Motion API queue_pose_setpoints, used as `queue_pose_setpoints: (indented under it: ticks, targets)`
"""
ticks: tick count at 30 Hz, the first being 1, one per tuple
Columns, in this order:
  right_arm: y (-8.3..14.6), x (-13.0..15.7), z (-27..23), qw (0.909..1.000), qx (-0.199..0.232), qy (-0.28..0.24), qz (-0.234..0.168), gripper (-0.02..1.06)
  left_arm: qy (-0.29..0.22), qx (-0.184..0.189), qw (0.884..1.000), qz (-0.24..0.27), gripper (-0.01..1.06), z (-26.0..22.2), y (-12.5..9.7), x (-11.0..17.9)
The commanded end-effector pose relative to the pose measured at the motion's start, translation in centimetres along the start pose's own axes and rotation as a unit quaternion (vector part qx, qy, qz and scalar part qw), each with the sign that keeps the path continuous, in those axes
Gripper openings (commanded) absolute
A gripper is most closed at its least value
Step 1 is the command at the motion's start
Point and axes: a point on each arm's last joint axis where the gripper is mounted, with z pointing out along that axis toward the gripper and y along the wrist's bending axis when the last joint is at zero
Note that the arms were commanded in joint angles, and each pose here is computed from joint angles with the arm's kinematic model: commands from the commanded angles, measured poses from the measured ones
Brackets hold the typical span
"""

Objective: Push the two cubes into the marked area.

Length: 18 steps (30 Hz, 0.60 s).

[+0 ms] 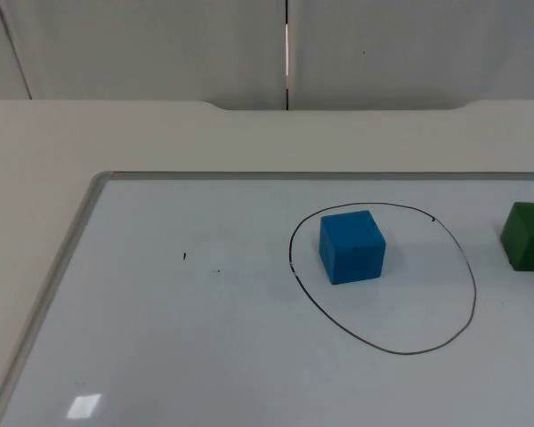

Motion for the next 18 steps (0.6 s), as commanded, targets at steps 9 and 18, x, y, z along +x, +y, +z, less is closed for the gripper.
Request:
queue_pose_setpoints:
  ticks: [9, 18]
  targets:
    - [-0.2, -1.5, 5.2, 0.9984, 0.005, 0.056, 0.006, 0.74, 0.0, -0.001, 1.0, 0.002, 0.0, 0.0, 0.0, 0.1]
    - [-0.2, -1.9, 9.2, 0.9964, 0.006, 0.084, 0.009, 0.22, 0.0, -0.001, 1.0, 0.002, 0.0, 0.0, 0.0, 0.1]
